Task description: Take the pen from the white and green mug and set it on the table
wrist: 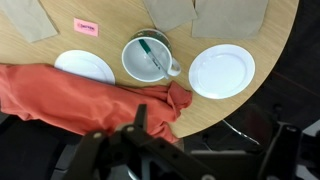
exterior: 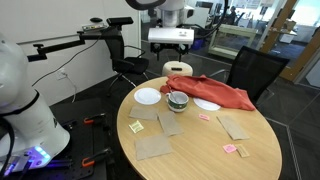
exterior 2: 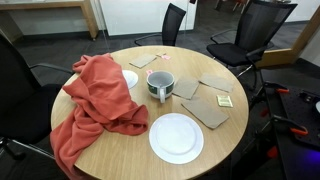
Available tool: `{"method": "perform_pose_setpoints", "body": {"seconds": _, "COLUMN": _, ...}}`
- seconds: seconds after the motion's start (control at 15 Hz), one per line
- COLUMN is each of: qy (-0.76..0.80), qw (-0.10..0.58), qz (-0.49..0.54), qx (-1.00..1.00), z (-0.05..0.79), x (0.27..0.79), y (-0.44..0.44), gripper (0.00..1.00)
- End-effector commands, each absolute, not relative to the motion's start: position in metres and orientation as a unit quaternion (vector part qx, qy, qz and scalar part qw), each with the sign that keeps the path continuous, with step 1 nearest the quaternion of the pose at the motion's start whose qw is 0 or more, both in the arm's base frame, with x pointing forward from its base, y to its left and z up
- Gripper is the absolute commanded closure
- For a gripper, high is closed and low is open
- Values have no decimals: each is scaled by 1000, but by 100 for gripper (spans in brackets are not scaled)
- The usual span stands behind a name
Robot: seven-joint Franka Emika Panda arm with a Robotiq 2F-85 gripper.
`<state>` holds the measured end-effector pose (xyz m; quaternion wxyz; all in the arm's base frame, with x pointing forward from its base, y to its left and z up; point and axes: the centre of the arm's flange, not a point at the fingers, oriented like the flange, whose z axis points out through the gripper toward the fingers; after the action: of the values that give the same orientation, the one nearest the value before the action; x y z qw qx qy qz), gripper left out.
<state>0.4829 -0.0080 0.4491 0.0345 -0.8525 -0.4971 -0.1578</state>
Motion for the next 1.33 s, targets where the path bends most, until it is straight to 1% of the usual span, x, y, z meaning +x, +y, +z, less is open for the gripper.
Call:
{"method": "perform_pose_setpoints", "body": {"seconds": 0.0, "qy": -499, "qw": 34, "qz": -157, "qx": -852, "z": 449, "x": 484, "y": -7, "gripper": 0}}
{"method": "perform_pose_setpoints", "body": {"seconds": 0.27, "qy": -510, "qw": 36, "qz": -169, "qx": -843, "z": 447, "x": 488, "y": -9, "gripper": 0}}
{"method": "perform_pose_setpoints", "body": {"seconds": 0.4, "qy": -528, "qw": 21, "qz": -189, "qx": -828, "z": 435, "x": 500, "y": -10, "gripper": 0}}
{"method": "perform_pose_setpoints", "body": {"seconds": 0.67, "qy": -612, "qw": 4, "qz": -226, "qx": -757, "z": 414, "x": 528, "y": -9, "gripper": 0}}
{"method": "perform_pose_setpoints", "body": {"seconds": 1.0, "qy": -711, "qw": 46, "qz": -233, "qx": -662, "z": 383, "x": 556, "y": 5, "gripper": 0}}
{"method": "perform_pose_setpoints", "body": {"seconds": 1.27, "qy": -773, "qw": 84, "qz": -185, "qx": -602, "z": 363, "x": 572, "y": 13, "gripper": 0}}
